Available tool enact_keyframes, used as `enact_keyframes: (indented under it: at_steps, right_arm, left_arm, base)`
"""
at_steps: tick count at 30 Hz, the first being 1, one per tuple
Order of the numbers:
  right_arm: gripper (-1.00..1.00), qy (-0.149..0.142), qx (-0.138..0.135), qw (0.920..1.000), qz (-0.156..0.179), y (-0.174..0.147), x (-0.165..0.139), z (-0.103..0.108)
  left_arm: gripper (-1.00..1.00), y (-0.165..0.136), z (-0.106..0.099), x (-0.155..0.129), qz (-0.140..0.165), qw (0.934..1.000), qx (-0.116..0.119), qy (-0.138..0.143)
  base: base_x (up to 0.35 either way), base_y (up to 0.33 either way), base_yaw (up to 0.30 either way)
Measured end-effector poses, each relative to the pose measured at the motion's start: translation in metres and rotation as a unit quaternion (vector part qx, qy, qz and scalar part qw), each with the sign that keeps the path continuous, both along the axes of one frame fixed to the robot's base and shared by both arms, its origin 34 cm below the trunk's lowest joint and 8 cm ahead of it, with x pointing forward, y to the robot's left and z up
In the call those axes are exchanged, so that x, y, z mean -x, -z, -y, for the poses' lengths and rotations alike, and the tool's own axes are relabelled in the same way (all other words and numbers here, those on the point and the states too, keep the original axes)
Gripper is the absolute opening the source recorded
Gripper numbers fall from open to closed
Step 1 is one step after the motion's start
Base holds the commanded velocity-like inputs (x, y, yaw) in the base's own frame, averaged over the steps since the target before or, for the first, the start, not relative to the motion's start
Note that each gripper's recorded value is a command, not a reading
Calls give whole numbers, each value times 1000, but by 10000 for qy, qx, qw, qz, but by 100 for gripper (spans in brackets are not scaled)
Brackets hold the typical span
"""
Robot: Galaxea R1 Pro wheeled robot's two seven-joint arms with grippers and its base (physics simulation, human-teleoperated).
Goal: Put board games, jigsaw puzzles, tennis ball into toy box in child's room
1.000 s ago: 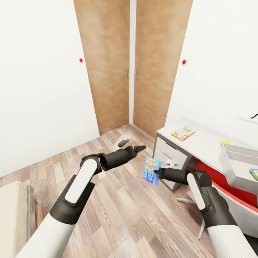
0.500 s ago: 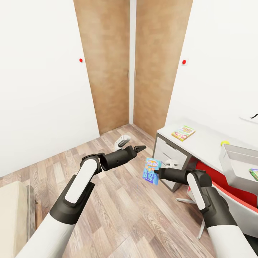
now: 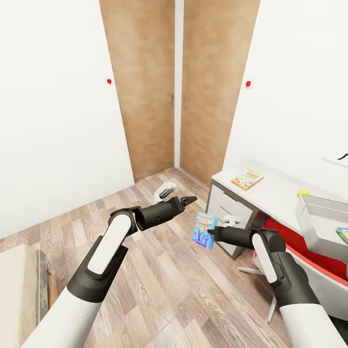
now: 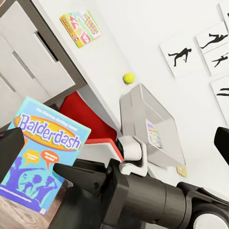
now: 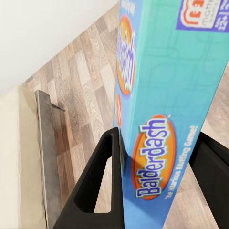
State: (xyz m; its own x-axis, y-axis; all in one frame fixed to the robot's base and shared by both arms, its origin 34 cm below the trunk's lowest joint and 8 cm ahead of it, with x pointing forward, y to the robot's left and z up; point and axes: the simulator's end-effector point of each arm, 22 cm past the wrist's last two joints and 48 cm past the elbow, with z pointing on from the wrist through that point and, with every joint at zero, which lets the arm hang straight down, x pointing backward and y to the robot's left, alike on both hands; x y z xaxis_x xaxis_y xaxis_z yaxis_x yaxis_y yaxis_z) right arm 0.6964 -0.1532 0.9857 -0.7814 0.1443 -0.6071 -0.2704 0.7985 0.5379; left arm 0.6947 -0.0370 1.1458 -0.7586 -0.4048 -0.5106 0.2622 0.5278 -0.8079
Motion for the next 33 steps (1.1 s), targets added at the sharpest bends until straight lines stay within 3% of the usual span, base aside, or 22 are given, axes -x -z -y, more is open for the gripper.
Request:
enact_keyframes:
  at_steps: [3, 9, 14, 33]
  right_arm:
    - [-100, 0, 0, 10000, 0, 0, 0, 0]
    - [-100, -227, -94, 9997, -88, 4, 9, -23]
    - [-100, -305, -102, 9994, -111, 5, 13, -30]
    - [-100, -350, -113, 9993, -121, 5, 14, -34]
  left_arm:
    - [100, 0, 0, 0, 0, 10000, 0, 0]
    - [100, 11, -15, -5, -127, 9999, 11, -88]
    - [100, 13, -26, -11, -177, 9996, 51, -197]
    - [100, 15, -31, -13, -208, 9995, 66, -242]
  base:
    - [0, 0, 0]
    - [0, 0, 0]
    - [0, 0, 0]
    - [5, 0, 0]
